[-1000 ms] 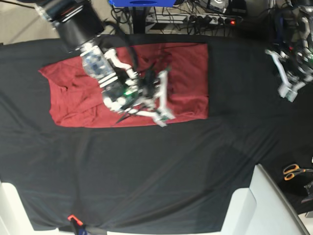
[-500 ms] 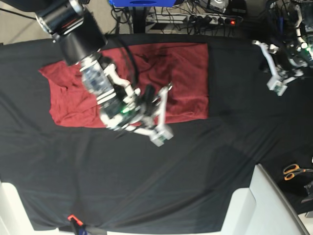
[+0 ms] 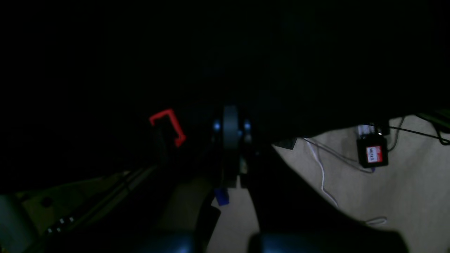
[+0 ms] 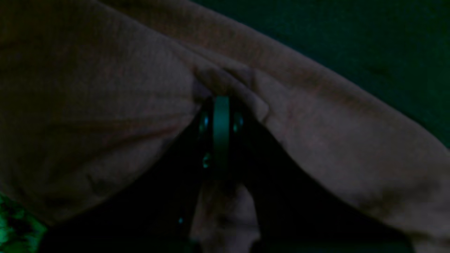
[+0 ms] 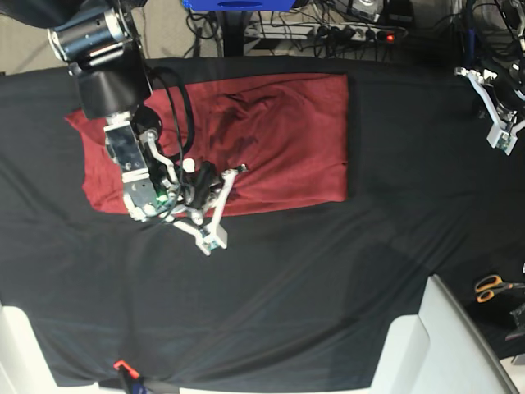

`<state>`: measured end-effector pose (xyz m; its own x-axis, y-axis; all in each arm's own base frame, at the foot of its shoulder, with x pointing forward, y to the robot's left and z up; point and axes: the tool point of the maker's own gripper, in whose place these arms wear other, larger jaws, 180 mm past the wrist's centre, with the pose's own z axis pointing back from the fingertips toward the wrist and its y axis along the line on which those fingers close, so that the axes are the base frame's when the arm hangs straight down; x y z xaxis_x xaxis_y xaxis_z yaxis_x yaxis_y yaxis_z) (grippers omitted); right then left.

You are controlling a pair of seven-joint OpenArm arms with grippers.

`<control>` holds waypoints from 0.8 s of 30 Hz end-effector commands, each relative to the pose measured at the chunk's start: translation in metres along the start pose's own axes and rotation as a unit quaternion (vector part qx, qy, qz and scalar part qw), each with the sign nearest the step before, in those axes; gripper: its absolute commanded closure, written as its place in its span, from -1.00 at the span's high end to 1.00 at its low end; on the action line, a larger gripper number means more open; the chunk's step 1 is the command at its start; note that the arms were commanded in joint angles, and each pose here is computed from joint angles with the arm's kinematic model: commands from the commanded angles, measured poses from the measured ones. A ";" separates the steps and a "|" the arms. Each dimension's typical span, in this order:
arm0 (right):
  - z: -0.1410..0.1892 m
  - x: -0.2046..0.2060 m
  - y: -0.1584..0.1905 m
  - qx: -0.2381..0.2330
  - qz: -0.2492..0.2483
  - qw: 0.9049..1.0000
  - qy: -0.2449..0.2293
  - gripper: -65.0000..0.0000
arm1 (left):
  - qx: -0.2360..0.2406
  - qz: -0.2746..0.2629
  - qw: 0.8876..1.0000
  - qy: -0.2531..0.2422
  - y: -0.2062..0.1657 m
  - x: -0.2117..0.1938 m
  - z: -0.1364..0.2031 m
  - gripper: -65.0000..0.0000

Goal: Fold the T-shirt properly
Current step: 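Raise the left gripper away and drag the right gripper off the shirt, then move the right gripper down to the shirt's folded end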

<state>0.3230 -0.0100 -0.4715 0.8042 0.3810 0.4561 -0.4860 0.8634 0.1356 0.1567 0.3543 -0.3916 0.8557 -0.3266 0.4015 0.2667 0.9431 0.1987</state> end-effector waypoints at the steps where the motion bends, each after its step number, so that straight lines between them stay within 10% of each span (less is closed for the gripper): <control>1: 0.019 0.035 0.001 -0.001 0.012 0.999 -0.051 -0.98 | 0.012 -0.007 1.000 -0.013 0.009 0.009 0.006 -1.00; 7: 0.127 0.076 -0.033 -0.071 -0.027 0.982 -0.171 -0.84 | 0.011 -0.008 1.000 -0.011 0.010 0.008 0.005 -1.00; 14: 0.177 0.026 -0.122 -0.085 -0.231 0.951 -0.187 0.96 | 0.011 -0.007 1.000 -0.009 0.011 0.006 0.005 -1.00; 24: 0.178 -0.060 -0.185 0.095 -0.391 0.885 -0.233 1.00 | 0.066 0.030 0.997 -0.016 0.047 -0.002 0.025 -1.00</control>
<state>0.2940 -0.2478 -0.3833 0.7360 -0.5320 0.4187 0.1115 0.7053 0.7001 0.1507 0.3935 -0.3701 0.8658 -0.2590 0.4282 0.1528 0.9516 0.2665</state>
